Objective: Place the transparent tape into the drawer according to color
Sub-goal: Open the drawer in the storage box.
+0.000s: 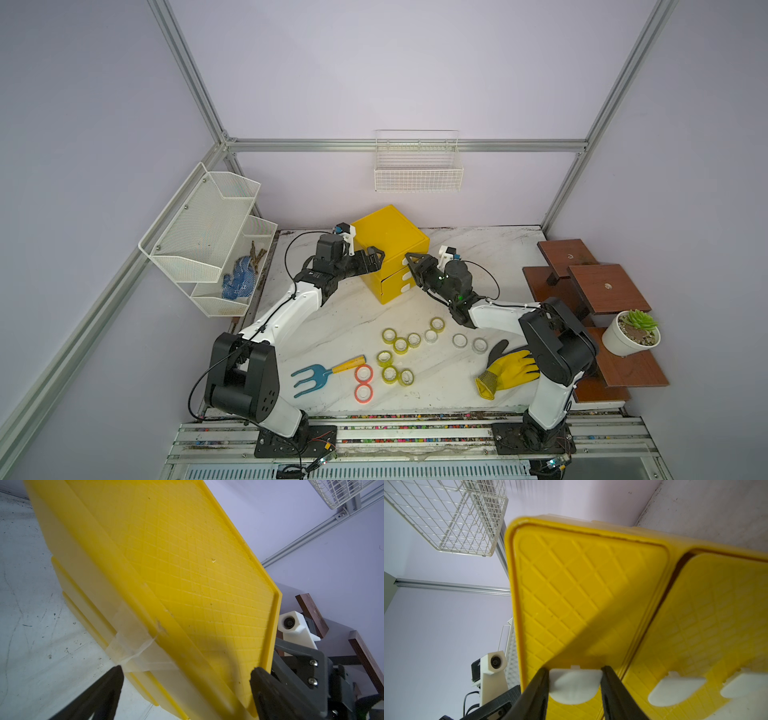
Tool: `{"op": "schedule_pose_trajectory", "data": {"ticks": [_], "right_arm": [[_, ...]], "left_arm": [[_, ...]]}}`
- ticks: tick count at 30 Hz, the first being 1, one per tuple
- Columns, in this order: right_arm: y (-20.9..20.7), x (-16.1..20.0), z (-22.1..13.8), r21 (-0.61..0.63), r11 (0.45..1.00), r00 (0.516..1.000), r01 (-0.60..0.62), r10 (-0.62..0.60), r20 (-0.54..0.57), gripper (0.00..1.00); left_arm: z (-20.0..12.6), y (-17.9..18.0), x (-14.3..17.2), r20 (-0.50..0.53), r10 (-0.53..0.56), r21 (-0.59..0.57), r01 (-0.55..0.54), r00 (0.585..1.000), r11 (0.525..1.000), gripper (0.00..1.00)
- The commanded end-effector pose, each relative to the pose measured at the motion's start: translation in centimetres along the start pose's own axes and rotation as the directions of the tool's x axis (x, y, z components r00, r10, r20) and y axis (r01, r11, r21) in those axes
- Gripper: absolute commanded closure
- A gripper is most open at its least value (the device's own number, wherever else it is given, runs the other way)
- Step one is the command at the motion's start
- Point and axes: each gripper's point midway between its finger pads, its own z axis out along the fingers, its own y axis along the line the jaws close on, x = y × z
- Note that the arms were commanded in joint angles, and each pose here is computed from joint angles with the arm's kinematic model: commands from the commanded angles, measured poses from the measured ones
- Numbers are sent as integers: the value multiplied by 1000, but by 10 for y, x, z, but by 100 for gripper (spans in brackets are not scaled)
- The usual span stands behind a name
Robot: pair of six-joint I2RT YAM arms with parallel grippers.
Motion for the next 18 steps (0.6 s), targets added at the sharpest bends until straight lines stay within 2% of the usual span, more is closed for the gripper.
{"op": "schedule_pose_trajectory", "data": {"ticks": [1,9,18], "right_arm": [[5,-2,2,-33,999,1000,22,-22,-2,61],[5,3,-16,-70,997,1000,-9,8,-22,63],[5,7,-52,-95,995,999,-42,41,-20,64]], "left_arm": [[2,-6,-3,17,18,32,-18,1000,999,1],[2,-6,-3,18,12,31,-13,1000,999,0],[3,-6,-2,14,7,35,-7,1000,999,0]]}}
